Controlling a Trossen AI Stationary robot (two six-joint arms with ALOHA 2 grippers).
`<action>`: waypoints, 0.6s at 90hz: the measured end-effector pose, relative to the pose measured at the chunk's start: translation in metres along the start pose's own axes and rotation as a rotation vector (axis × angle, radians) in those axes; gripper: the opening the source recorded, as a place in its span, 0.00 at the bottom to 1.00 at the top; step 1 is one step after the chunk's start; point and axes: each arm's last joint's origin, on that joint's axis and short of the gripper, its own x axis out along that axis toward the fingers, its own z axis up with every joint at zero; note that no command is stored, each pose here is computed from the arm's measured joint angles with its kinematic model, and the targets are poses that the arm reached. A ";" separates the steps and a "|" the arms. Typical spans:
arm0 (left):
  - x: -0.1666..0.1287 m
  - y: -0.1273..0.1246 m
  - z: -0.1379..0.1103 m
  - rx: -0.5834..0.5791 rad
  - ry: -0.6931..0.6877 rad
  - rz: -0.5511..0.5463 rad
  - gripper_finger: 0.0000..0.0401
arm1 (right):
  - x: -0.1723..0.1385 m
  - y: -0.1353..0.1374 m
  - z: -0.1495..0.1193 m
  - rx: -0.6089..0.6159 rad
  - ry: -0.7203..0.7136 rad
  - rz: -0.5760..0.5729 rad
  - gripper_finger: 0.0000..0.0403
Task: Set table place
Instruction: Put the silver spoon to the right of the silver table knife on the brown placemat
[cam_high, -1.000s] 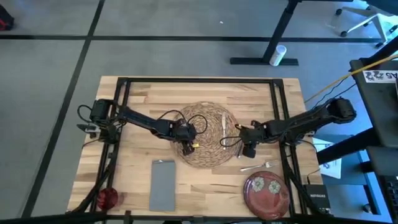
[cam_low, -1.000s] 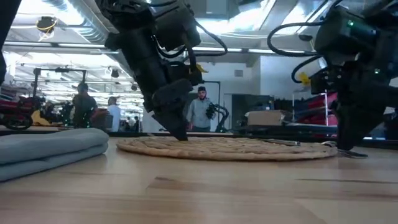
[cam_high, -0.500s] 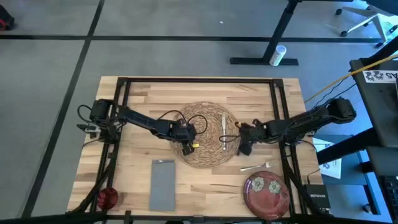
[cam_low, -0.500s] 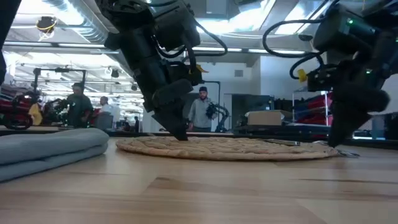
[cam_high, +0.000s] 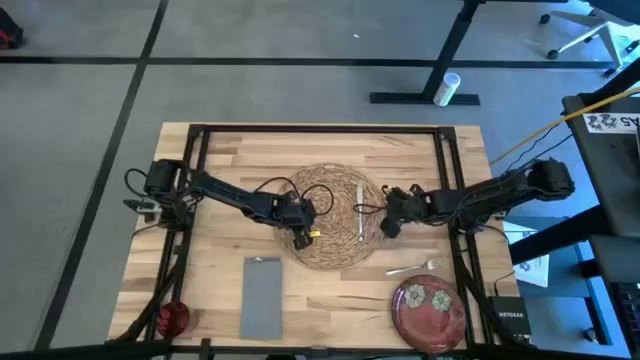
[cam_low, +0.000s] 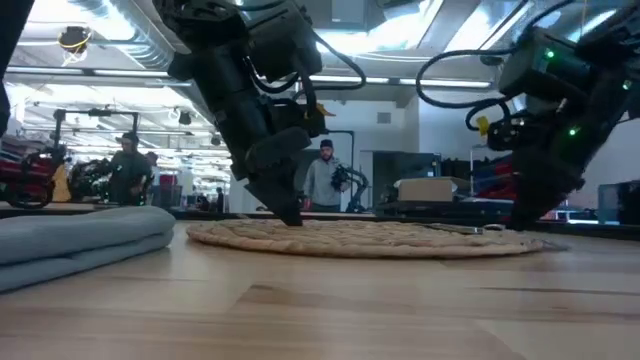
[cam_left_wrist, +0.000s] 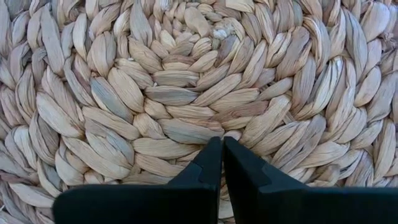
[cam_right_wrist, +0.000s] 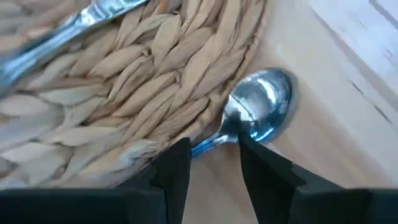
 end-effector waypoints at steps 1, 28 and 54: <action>0.000 0.000 0.000 0.000 0.000 0.000 0.00 | 0.001 0.000 -0.001 0.004 -0.002 0.002 0.31; 0.000 0.000 0.001 -0.002 -0.008 -0.002 0.00 | 0.004 -0.004 -0.007 -0.063 -0.009 0.008 0.06; 0.000 0.000 0.001 -0.002 -0.008 -0.002 0.00 | -0.011 -0.002 0.003 -0.120 0.015 0.021 0.00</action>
